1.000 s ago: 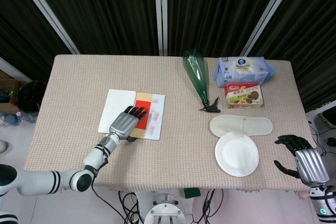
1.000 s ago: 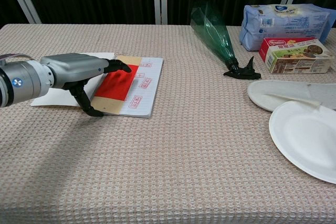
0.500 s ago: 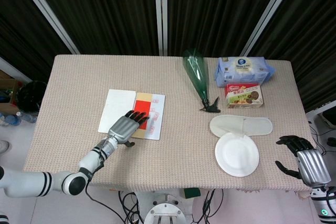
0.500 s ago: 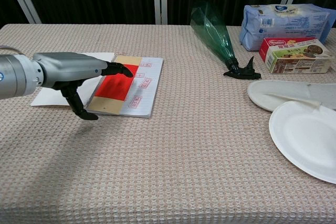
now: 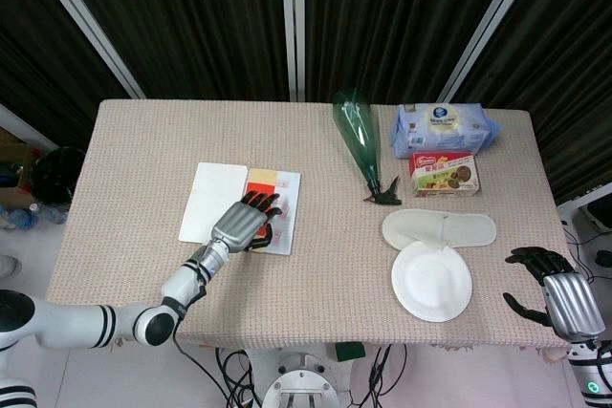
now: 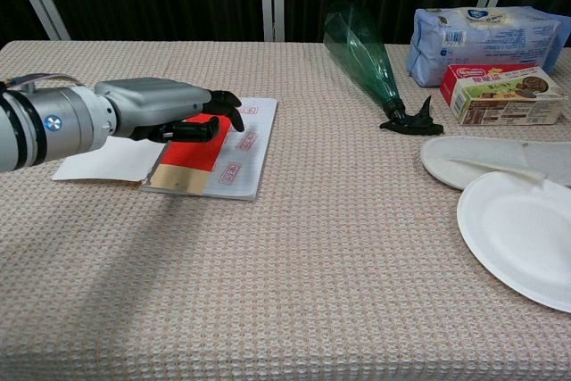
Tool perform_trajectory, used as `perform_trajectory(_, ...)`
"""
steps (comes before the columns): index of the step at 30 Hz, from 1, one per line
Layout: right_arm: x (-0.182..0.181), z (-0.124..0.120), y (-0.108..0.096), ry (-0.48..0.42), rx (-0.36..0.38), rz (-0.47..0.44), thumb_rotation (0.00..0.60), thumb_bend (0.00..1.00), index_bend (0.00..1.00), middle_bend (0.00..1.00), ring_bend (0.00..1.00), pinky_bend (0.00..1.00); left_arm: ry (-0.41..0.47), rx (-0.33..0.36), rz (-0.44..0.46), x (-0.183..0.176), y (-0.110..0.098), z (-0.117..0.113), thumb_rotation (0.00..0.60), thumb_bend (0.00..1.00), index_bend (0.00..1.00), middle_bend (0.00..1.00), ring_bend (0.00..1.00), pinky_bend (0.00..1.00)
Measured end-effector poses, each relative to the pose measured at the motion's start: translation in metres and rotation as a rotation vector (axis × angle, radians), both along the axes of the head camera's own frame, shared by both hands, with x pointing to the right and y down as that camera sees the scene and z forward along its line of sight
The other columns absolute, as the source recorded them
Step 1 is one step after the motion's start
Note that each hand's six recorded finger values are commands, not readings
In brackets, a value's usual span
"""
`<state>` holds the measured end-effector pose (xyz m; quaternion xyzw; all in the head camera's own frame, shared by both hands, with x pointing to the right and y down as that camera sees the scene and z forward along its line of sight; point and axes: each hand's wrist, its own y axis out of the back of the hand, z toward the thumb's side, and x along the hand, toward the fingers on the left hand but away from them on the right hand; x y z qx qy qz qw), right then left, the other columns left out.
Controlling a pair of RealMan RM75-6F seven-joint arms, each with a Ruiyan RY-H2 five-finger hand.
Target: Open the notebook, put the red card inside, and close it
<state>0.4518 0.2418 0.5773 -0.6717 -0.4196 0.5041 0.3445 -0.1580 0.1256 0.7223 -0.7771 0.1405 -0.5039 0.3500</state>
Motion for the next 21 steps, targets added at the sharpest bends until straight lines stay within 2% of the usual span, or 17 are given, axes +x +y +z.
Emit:
perform_trajectory(9,0.001,0.003,-0.001,-0.002,-0.006,0.001,0.6,0.17,0.36,0.27,0.21,0.27,-0.011,0.009,-0.007,0.008,0.001,0.007,0.0,0.67,0.21,0.0,0.0,0.05)
perform_trajectory(21,0.001,0.002,-0.001,-0.004,-0.004,0.002,0.6,0.17,0.36,0.27,0.21,0.27,-0.076,-0.006,0.0,0.002,0.004,0.017,0.0,0.67,0.23,0.0,0.0,0.05)
